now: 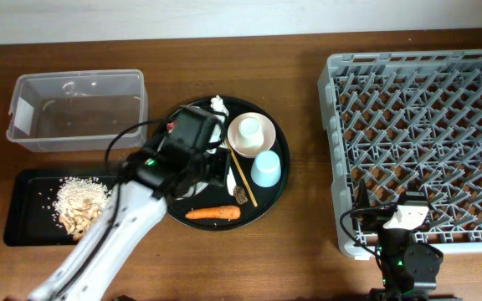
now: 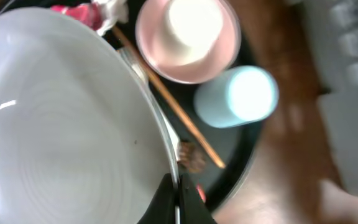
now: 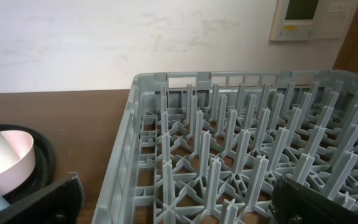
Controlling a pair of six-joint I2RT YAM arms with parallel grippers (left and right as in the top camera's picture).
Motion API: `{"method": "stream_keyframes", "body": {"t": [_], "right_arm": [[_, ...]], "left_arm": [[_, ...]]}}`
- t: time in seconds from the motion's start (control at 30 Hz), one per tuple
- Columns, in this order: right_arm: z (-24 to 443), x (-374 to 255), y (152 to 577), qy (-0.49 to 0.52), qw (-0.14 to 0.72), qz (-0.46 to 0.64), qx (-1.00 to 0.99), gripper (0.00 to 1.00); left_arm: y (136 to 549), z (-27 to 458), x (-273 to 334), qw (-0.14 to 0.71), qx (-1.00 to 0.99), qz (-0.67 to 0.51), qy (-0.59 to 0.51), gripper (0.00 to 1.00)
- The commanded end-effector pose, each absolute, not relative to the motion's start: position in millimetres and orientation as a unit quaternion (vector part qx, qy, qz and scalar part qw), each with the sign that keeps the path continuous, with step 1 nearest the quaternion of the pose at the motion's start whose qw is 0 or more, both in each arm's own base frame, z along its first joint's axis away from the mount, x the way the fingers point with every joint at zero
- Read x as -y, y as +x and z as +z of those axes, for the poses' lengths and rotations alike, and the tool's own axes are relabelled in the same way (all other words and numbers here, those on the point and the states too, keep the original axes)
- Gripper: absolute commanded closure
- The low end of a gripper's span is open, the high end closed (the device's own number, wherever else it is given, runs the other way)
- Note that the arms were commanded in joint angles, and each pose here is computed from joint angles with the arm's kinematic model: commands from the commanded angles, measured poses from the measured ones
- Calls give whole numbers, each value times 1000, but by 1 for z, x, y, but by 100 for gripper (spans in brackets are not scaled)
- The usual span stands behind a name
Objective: Sort waste into correct bins and load items into the dishwasher rack
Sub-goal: 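Carry the empty bowl back to the round tray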
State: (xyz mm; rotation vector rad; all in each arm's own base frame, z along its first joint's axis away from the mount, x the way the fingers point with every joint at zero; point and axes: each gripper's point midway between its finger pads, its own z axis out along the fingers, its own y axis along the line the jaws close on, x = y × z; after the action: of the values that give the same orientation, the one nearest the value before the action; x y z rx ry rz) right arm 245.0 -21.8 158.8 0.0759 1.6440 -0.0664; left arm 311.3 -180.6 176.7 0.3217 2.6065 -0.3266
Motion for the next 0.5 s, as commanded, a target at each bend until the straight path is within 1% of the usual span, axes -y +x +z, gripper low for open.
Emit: {"method": "stream_keyframes", "body": {"t": [0.0, 0.27, 0.47], "right_arm": [[155, 25, 245, 40, 677, -35, -734, 1], [155, 25, 245, 40, 677, -35, -734, 1], [155, 25, 245, 40, 677, -35, -734, 1]], "left_arm": [[333, 153, 170, 244, -964, -60, 90, 100], [347, 97, 179, 194, -976, -40, 94, 99], [351, 88, 181, 192, -976, -38, 95, 99]]}}
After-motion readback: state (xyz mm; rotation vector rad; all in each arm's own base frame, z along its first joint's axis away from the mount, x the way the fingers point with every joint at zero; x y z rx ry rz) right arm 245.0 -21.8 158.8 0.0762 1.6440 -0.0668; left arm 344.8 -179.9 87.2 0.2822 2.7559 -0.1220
